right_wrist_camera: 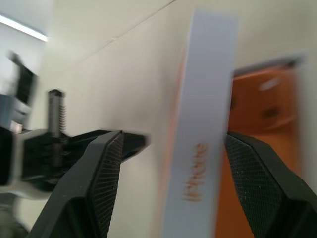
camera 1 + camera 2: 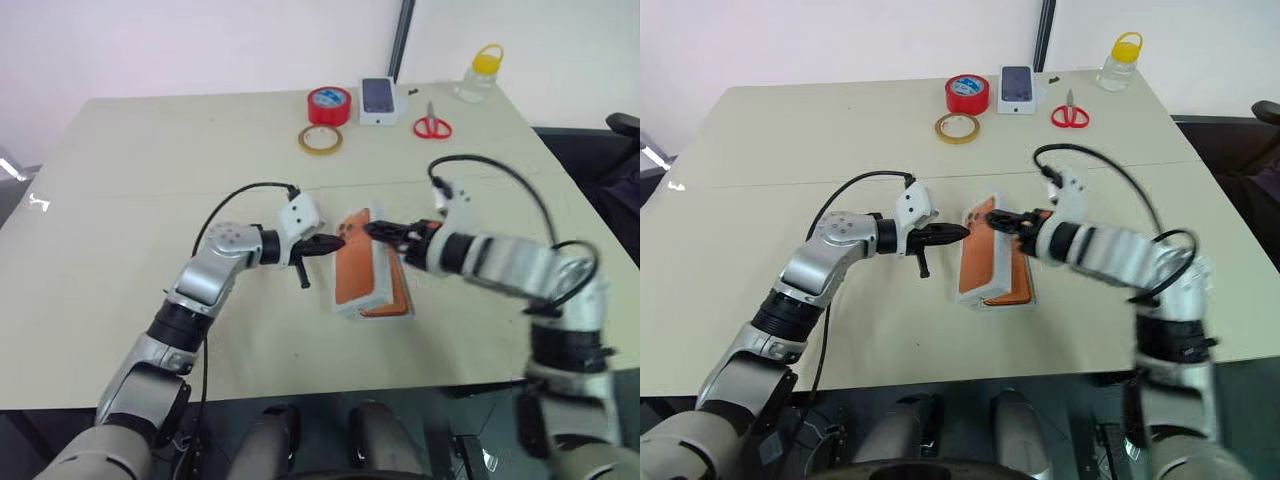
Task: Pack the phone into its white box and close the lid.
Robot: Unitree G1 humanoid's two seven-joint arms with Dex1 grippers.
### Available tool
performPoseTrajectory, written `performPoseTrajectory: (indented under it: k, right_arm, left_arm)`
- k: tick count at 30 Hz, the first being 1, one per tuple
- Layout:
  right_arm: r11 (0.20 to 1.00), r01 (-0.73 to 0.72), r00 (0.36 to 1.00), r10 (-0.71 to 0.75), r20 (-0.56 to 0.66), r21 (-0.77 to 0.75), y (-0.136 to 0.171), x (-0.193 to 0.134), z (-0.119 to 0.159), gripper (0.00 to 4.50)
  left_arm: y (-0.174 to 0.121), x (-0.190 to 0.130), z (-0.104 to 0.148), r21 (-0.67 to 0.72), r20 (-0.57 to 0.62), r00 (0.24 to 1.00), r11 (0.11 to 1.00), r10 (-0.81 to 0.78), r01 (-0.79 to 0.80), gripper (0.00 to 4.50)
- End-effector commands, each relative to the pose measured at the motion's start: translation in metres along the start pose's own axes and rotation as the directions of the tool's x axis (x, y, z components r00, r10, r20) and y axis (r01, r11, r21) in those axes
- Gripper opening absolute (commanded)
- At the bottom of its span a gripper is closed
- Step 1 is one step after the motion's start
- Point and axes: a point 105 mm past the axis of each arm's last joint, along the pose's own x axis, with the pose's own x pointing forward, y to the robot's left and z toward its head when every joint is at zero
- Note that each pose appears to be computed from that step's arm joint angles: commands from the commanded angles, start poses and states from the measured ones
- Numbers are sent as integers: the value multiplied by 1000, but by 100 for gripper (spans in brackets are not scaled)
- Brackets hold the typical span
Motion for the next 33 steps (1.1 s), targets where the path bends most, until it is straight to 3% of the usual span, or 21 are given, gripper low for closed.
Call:
performPoseTrajectory:
  k: [1,4,7,11,15,20,28,33]
  right_arm:
    - [988,39,999,-41,-12,-149,-7,-10,12,346]
    - [936,142,988,-154,-15,-322,-25,-12,13,346]
    - [767,208,968,-252,13,-607,-34,-13,9,217]
    - [643,128,980,-198,-3,-755,-27,-9,4,3]
    - [534,66,985,-172,-32,-843,-21,-2,-7,3]
    - [492,20,984,-162,-69,-870,-19,10,-18,3]
    - [477,-16,984,-150,-100,-879,-16,22,-24,3]
    - [465,-20,983,-151,-102,-885,-15,21,-23,3]
  left_arm:
    - [-7,13,16,62,23,999,997,-48,46,0]
    - [-6,19,19,70,31,999,997,-39,37,0]
    - [4,14,25,28,68,998,999,14,-16,0]
    - [24,-2,26,-17,71,991,994,112,-111,0]
    - [48,-28,10,1,-26,975,976,220,-220,0]
    - [53,-42,-18,11,-174,959,974,224,-225,0]
    - [20,-11,-28,24,-204,978,999,36,-32,0]
    - [7,8,-16,59,-164,986,997,-41,51,0]
